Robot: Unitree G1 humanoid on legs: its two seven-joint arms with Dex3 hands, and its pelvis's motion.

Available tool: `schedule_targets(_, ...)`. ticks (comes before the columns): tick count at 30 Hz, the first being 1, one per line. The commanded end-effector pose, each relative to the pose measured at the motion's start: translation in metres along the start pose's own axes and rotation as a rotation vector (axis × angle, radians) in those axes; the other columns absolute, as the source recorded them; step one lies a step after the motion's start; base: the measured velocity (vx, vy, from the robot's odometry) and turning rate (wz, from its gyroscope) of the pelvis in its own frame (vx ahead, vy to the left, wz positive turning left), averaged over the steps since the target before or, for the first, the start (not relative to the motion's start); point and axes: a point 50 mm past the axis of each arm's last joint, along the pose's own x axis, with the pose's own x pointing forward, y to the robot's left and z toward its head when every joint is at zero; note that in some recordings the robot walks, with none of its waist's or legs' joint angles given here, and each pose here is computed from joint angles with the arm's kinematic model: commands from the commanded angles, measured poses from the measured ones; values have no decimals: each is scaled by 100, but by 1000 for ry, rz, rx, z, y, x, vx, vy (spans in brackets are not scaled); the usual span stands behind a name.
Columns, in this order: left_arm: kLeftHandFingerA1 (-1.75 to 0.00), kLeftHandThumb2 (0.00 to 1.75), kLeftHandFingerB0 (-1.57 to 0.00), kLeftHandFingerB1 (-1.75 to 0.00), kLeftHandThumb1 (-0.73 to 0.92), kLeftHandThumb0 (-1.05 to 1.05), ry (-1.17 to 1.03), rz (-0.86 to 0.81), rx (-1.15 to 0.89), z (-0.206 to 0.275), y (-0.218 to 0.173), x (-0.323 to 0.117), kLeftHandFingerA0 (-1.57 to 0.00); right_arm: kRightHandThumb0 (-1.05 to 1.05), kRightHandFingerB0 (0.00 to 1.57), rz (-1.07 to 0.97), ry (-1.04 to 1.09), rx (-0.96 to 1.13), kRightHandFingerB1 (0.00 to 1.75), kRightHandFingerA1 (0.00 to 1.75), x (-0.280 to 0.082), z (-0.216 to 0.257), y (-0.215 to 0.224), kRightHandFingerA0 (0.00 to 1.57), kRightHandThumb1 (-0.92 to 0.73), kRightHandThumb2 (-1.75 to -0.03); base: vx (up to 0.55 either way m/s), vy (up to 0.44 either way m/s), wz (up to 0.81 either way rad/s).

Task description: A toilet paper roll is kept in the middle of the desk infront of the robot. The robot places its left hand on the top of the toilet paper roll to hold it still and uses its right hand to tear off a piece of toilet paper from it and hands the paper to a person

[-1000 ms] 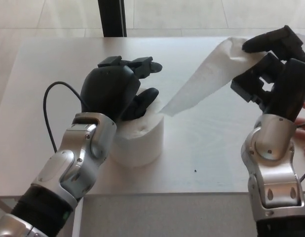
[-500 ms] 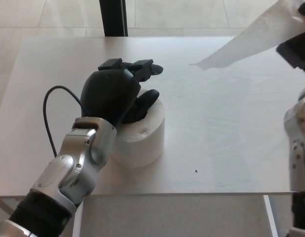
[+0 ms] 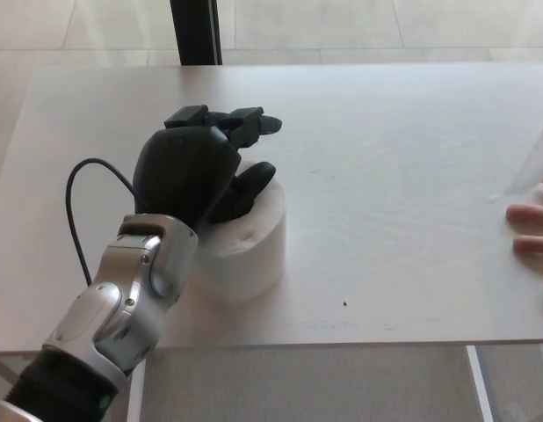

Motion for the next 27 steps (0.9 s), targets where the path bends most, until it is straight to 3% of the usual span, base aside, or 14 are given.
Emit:
schedule_targets(1, -52, 59, -49, -45, 68, -40, 70, -71, 30, -30, -7, -21, -35, -16, 74, 434, -80, -757, 111, 162, -29, -57, -15, 86, -67, -67, 0, 0, 0)
schedule_targets(3, -52, 59, -48, -45, 68, -39, 73, -68, 22, -32, -7, -22, -35, -18, 82, 451, -91, -876, 120, 161, -32, -70, -16, 92, -62, -75, 0, 0, 0)
schedule_targets(6, -51, 59, -47, -44, 68, -40, 76, -73, 11, -32, -8, -25, -35, -20, 85, 476, -78, -976, 116, 160, -33, -78, -18, 92, -60, -72, 0, 0, 0)
schedule_targets(7, -49, 60, -45, -42, 68, -38, 70, -69, 2, -31, -6, -26, -34, -17, 77, 501, -89, -1072, 129, 161, -31, -85, -20, 82, -56, -69, 0, 0, 0)
schedule_targets(9, -50, 60, -45, -43, 67, -38, 56, -46, -1, -29, -2, -24, -35, -20, 72, 495, -96, -1105, 130, 159, -28, -87, -22, 83, -60, -68, 0, 0, 0)
schedule_targets(10, -49, 60, -42, -42, 69, -39, 36, -19, 3, -28, 6, -20, -33, -25, 78, 508, -69, -1164, 108, 140, -23, -90, -24, 79, -68, -70, 0, 0, 0)
schedule_targets(12, -49, 62, -33, -39, 74, -41, 23, 5, -13, -25, 14, -16, -22, -25, 71, 489, -83, -1193, 122, 159, -20, -92, -25, 75, -70, -62, 0, 0, 0)
schedule_targets(13, -50, 59, -38, -41, 68, -39, 11, 20, -23, -24, 18, -14, -27, -27, 72, 482, -72, -1199, 126, 160, -19, -94, -25, 78, -70, -65, 0, 0, 0)
schedule_targets(14, -51, 60, -37, -40, 68, -40, 0, 41, -54, -19, 27, -10, -24, -32, 78, 474, -57, -1204, 107, 131, -16, -93, -22, 110, -56, -96, 0, 0, 0)
schedule_targets(18, -55, 60, -35, -43, 67, -41, -41, 106, -133, -5, 44, -5, -21, -29, 80, 431, -75, -1218, 105, 133, -8, -87, -15, 116, -47, -89, 0, 0, 0)
schedule_targets(19, -56, 61, -33, -42, 69, -44, -56, 121, -136, -2, 49, -4, -18, -27, 76, 429, -69, -1222, 113, 155, -5, -85, -14, 88, -66, -59, 0, 0, 0)
schedule_targets(24, -57, 63, -30, -43, 68, -46, -121, 186, -178, 19, 83, -5, -16, -31, 75, 466, 0, -1291, 106, 159, 5, -86, -12, 83, -66, -59, 0, 0, 0)
schedule_targets(25, -56, 62, -29, -43, 68, -44, -135, 198, -190, 22, 89, -6, -14, -32, 76, 485, 26, -1297, 94, 159, 6, -87, -12, 83, -64, -59, 0, 0, 0)
schedule_targets(27, -54, 61, -24, -41, 69, -43, -159, 224, -212, 31, 109, -7, -7, -30, 76, 490, 16, -1291, 91, 162, 3, -90, -15, 82, -62, -61, 0, 0, 0)
